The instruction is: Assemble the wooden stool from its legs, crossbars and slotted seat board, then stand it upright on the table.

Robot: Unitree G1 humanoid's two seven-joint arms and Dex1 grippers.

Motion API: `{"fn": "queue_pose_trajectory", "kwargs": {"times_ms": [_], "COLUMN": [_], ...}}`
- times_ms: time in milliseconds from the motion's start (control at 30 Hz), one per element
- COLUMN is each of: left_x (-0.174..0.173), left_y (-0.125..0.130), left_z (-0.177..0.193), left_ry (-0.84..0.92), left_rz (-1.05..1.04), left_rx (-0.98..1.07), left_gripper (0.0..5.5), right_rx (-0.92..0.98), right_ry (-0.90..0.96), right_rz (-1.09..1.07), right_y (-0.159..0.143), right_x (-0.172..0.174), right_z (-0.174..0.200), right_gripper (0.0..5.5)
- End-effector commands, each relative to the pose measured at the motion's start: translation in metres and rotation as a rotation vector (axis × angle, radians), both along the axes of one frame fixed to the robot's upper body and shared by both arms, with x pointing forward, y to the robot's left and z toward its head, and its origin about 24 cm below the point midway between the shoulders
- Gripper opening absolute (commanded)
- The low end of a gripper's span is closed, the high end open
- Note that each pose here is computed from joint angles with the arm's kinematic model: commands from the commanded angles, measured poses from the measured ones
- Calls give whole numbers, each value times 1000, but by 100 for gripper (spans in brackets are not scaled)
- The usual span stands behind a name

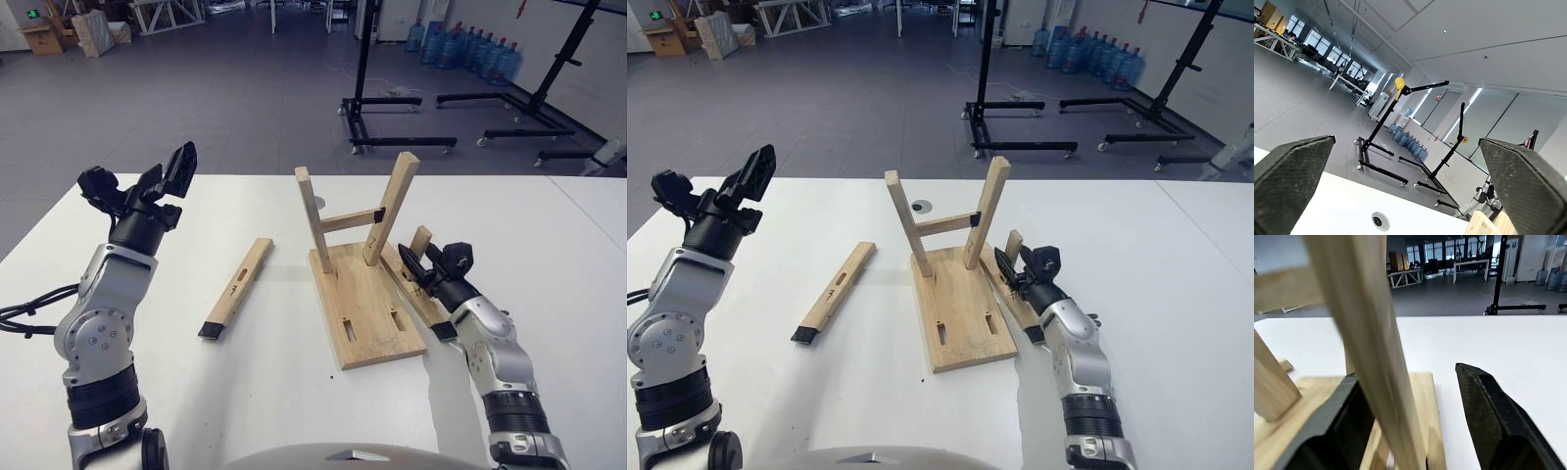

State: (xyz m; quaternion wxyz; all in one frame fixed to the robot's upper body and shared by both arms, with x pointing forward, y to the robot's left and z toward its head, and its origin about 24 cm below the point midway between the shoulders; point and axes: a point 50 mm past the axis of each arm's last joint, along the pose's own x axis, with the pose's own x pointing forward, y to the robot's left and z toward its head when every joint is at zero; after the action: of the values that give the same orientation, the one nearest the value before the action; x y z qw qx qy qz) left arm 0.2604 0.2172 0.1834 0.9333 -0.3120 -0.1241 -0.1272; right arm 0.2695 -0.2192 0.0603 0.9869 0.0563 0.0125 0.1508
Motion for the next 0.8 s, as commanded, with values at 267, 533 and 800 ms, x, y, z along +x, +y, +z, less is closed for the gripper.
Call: {"fn": "queue_pose_trajectory", "kwargs": {"times_ms": [267, 533, 800], "left_x": [6, 8, 8], "left_y": [7, 0, -3], "left_z": [5, 2, -1], "left_ry": [-6, 6, 14], "left_rz": [3, -6, -7], "left_rx": [24, 24, 21], "left_gripper": [540, 540, 540], "right_rx": [365, 105, -11], "right_ry": [-359, -100, 18], "right_rz": [64, -618, -741], "right_y": [-4, 28, 35], "right_x": [16, 45, 46], "right_z": [180, 173, 139], "right_gripper": [289, 289, 289]}}
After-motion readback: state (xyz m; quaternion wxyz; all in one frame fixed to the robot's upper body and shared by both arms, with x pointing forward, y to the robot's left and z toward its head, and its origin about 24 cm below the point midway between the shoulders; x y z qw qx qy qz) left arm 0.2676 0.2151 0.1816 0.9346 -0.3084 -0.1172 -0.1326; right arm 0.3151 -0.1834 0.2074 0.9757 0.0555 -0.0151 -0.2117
